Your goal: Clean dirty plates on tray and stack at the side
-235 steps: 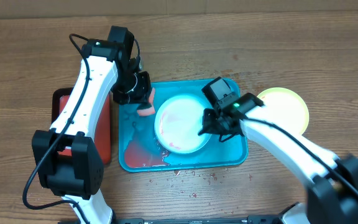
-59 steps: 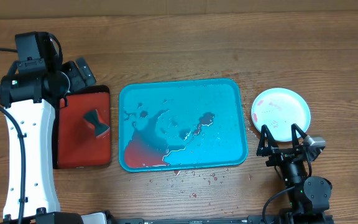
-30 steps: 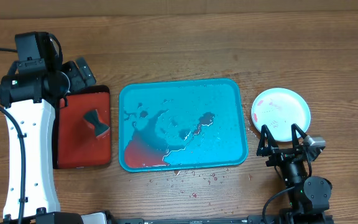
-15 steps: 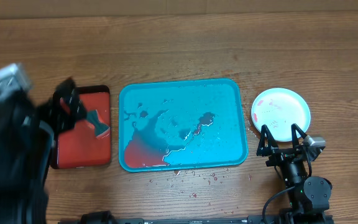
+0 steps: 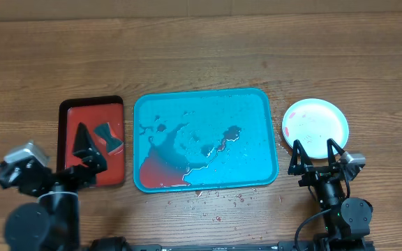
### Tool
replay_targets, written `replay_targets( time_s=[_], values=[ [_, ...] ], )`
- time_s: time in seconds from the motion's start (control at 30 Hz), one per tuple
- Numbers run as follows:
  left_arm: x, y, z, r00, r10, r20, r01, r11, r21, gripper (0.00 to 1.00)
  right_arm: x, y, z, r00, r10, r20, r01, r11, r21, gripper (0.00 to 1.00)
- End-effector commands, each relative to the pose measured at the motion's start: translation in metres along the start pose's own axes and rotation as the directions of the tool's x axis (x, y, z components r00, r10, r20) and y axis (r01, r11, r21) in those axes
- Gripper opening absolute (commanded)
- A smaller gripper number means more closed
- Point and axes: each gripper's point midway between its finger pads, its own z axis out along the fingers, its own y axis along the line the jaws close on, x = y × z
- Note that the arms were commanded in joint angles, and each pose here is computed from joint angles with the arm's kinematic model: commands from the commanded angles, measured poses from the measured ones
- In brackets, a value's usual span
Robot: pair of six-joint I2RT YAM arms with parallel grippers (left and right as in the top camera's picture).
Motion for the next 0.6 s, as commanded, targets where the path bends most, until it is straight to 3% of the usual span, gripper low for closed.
replay_targets(
  time_s=[0.0,0.27,0.57],
  values=[
    [0.036,-0.012,0.01,0.994,0.095,0.044,-0.1,0.988,0.12,1.0,0.002,0.0,0.0,1.0,-0.012,0.005,0.012,1.0,-0.002,1.0],
    [0.106,-0.023,0.016,0.93,0.29,0.224,-0.344,0.903,0.259,1.0,0.002,0.0,0.0,1.0,-0.012,0.005,0.012,1.0,-0.001,1.0],
    [0.178,-0.009,0.034,0.885,0.426,0.187,-0.463,0.846,0.264,1.0,0.002,0.0,0.0,1.0,-0.012,0.005,0.012,1.0,-0.001,1.0]
  ],
)
